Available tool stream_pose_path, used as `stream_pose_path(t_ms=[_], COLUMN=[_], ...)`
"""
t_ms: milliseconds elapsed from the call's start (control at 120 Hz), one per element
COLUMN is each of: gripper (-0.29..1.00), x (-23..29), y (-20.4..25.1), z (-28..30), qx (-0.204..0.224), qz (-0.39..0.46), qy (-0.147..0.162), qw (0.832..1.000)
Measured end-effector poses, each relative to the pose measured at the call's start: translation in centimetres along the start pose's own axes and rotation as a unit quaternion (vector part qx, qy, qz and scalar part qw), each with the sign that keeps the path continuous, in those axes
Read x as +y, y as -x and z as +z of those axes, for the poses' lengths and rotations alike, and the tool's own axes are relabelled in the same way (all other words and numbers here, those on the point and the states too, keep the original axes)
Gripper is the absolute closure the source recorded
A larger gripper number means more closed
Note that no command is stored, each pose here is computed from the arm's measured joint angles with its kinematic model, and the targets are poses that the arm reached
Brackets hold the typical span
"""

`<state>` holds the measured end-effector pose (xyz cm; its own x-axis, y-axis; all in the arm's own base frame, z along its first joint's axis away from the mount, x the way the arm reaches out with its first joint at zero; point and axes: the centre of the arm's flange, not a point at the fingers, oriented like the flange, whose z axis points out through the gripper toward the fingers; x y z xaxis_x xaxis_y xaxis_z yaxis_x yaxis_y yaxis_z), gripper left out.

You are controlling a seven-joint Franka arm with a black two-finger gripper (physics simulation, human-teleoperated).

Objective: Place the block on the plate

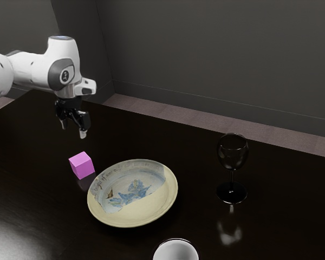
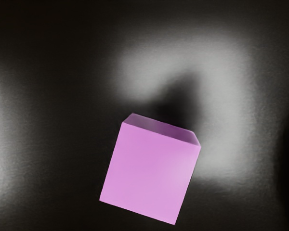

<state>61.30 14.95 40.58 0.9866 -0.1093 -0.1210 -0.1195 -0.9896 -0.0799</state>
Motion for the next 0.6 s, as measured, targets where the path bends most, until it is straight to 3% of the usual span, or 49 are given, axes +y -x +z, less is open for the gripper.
stream_pose_path(t_ms=[250, 600], gripper=[0.00, 0.00], x=[0.6, 0.0], y=[-1.8, 0.6], z=[5.5, 9.0], qx=[0.002, 0.006], qz=[0.076, 0.128], qy=[0.004, 0.013], qw=[0.997, 0.992])
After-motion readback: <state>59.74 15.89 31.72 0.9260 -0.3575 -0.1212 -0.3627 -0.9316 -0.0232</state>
